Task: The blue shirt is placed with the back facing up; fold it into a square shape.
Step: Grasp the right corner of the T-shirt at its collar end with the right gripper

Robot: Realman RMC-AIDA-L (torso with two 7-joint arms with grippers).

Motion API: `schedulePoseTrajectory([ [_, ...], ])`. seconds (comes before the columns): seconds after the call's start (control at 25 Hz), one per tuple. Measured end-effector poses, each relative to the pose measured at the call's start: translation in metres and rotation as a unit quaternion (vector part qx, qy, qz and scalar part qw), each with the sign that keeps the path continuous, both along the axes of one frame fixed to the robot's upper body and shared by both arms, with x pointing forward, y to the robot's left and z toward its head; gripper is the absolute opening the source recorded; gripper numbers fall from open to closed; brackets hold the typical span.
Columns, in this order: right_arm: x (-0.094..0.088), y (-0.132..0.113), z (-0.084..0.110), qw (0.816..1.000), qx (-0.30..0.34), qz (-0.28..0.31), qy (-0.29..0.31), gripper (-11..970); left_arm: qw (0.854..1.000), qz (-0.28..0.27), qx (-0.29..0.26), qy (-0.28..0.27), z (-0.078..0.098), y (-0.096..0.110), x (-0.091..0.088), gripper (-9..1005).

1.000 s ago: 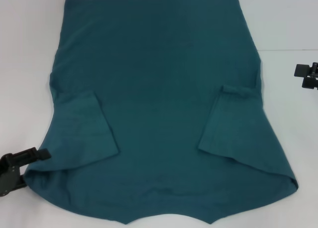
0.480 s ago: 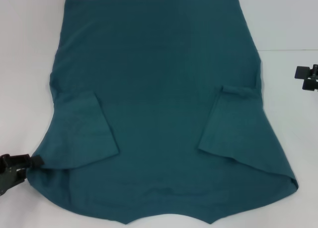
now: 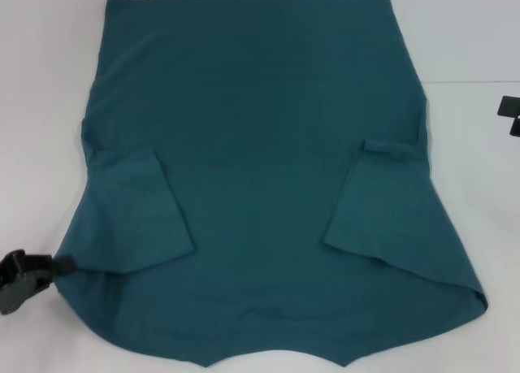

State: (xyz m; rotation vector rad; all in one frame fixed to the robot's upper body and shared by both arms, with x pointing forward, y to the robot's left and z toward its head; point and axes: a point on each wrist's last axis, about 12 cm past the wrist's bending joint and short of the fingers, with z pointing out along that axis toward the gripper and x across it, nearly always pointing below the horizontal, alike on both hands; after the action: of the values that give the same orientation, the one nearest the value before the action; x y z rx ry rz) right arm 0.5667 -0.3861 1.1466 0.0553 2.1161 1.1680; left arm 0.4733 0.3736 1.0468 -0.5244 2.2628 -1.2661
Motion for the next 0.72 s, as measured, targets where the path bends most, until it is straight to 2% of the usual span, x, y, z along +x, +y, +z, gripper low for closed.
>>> schedulePoseTrajectory([
  [0.16, -0.003, -0.007, -0.006, 1.000, 0.006, -0.017, 0.007, 816, 0.999, -0.015, -0.019, -0.040, 0.008, -0.003, 0.000, 0],
  [0.44, -0.010, -0.009, -0.010, 1.000, 0.000, 0.002, 0.025, 815, 0.999, -0.015, -0.022, -0.047, 0.011, -0.004, 0.007, 0],
  [0.52, -0.013, -0.008, -0.010, 0.999, -0.010, 0.020, 0.032, 815, 0.999, -0.013, -0.021, -0.046, 0.011, -0.004, 0.008, 0],
  [0.72, -0.028, -0.004, -0.010, 0.986, -0.069, 0.116, 0.096, 815, 0.999, -0.005, -0.019, -0.042, 0.010, -0.004, 0.011, 1],
])
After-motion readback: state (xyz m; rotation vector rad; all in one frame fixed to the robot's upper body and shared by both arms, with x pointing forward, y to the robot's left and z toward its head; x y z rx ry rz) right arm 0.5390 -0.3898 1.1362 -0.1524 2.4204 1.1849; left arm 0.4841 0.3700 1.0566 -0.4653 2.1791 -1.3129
